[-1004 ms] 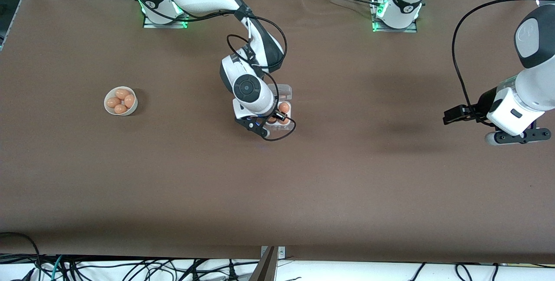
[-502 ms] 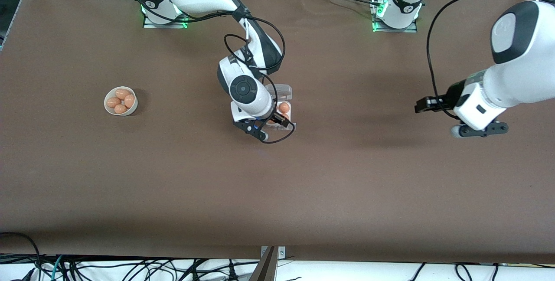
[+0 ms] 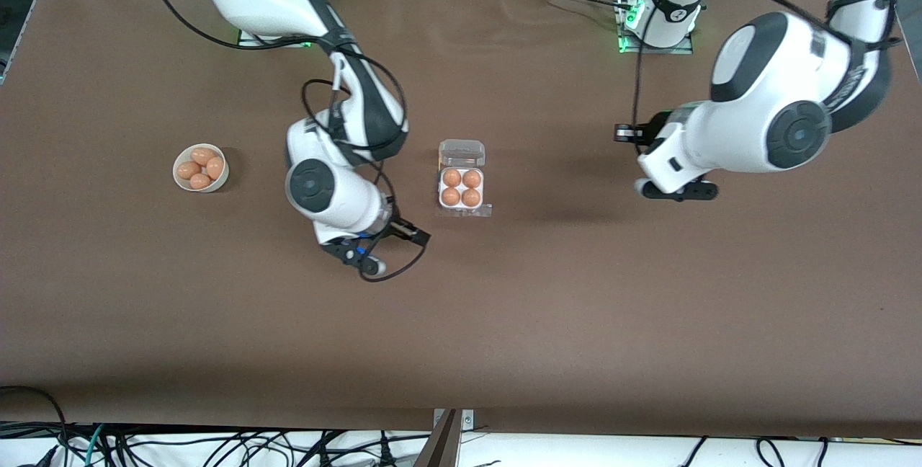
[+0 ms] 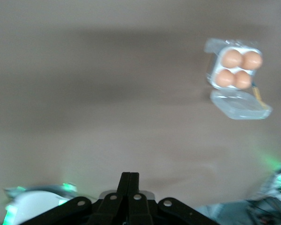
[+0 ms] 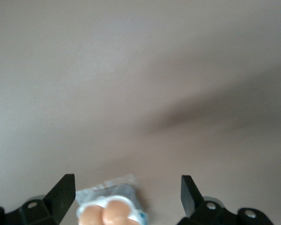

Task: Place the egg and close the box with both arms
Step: 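Withdraw the right gripper while the left gripper reaches the box lid, then fold the clear lid over the eggs with the left gripper and press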

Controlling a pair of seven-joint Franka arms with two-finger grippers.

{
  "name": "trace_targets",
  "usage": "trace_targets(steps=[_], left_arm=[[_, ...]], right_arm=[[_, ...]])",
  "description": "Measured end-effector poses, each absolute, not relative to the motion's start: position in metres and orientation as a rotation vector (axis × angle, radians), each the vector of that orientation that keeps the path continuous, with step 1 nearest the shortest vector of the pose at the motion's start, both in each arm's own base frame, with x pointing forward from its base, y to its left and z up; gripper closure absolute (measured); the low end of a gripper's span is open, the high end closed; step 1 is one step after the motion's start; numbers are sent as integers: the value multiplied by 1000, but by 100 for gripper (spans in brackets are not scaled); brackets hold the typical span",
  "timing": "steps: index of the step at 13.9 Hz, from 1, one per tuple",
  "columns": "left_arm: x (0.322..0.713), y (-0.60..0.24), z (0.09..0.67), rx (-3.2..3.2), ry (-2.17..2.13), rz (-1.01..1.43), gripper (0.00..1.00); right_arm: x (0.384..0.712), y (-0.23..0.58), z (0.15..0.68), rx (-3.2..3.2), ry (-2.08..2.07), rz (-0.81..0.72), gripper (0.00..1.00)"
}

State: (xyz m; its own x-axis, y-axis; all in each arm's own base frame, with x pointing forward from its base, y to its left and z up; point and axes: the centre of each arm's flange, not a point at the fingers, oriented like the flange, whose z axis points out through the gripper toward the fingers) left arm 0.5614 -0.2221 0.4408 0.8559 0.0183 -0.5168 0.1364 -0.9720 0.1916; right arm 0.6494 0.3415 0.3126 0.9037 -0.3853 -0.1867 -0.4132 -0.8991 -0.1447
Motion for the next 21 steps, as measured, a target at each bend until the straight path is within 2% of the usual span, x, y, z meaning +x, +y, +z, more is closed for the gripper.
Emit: trace_targets(steps=[3, 7, 12, 15, 18, 21], left_arm=[[540, -281, 419, 2790, 200, -911, 98], [501, -356, 392, 2782, 266, -1079, 98], [468, -432, 366, 2821, 265, -1149, 97], [460, -472, 334, 2825, 288, -1110, 97], [462, -489, 298, 2811, 338, -1061, 97], [473, -487, 285, 2801, 378, -1024, 98]], right_arm=[[670, 264, 350, -2917, 493, 270, 0], [682, 184, 388, -2975, 434, 246, 0], [682, 99, 455, -3102, 181, 109, 0], [660, 61, 510, -3160, 70, 11, 0], [619, 50, 555, -3161, 58, -51, 0], [581, 15, 597, -3147, 141, -106, 0]])
